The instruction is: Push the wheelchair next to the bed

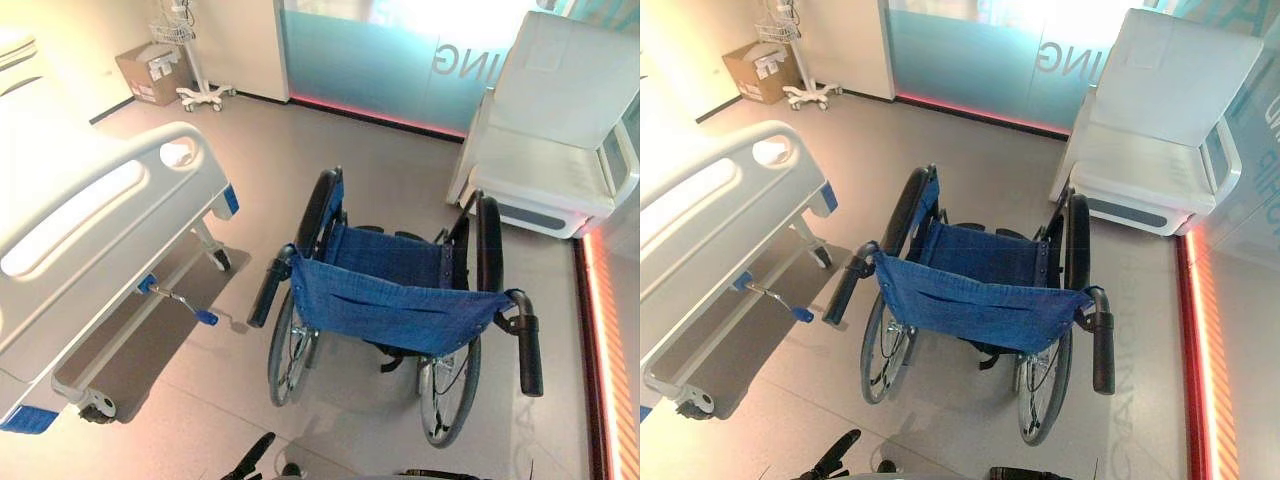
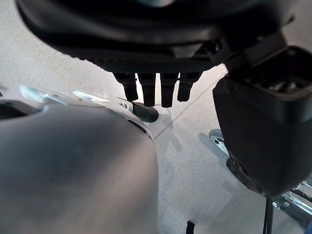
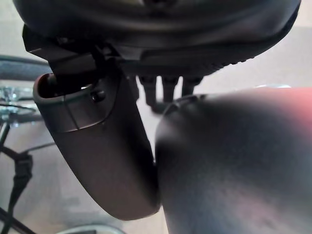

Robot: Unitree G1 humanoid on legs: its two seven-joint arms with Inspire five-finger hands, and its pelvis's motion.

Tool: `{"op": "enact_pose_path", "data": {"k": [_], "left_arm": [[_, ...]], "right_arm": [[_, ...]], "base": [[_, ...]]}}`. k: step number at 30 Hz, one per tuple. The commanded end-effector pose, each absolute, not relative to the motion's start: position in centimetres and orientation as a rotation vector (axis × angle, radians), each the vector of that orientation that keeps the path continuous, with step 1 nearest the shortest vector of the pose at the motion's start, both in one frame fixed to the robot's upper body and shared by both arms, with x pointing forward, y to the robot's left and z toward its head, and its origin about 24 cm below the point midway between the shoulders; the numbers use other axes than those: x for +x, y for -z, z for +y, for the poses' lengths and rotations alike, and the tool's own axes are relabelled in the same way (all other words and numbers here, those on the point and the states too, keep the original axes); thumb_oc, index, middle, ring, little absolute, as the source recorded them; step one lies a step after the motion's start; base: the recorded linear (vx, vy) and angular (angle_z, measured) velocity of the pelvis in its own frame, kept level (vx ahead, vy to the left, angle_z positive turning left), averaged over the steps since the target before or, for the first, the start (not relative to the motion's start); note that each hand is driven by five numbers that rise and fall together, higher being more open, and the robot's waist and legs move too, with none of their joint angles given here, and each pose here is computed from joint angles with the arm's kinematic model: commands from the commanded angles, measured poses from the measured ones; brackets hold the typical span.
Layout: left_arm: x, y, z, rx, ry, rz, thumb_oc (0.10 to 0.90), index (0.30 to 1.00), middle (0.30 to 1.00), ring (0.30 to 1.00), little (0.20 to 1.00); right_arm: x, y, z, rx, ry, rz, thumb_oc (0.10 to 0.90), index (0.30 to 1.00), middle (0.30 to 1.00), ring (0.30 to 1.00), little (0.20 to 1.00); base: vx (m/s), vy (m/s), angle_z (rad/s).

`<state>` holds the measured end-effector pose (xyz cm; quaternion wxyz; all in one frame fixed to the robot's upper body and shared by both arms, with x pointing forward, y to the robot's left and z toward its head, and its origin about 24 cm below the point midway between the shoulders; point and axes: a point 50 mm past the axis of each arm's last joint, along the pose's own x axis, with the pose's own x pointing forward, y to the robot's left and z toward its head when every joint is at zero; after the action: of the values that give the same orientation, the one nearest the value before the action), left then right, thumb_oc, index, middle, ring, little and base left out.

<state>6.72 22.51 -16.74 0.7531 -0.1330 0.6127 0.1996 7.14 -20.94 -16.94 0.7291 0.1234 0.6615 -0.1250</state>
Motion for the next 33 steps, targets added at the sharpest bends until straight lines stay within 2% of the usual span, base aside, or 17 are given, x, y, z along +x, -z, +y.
{"op": "enact_pose_path", "data": {"k": [1,25,33], "left_arm": [[7.0,17.3,19.8,-0.282,-0.361,1.413,0.8,0.9,0.9,0.9,0.9],[7.3,17.2,20.0,-0.314,-0.388,1.382,0.8,0.9,0.9,0.9,0.9],[10.3,16.2,21.4,-0.367,-0.438,1.184,0.8,0.9,0.9,0.9,0.9]], "right_arm": [[5.6,17.2,-20.8,0.305,0.298,1.527,0.8,0.9,0.9,0.9,0.9],[5.6,17.2,-20.7,0.312,0.302,1.525,0.8,0.9,0.9,0.9,0.9],[6.5,16.8,-22.4,0.374,0.433,1.423,0.8,0.9,0.9,0.9,0.9]], "base": [[0.0,0.0,0.0],[0.0,0.0,0.0],[0.0,0.0,0.0]]}}
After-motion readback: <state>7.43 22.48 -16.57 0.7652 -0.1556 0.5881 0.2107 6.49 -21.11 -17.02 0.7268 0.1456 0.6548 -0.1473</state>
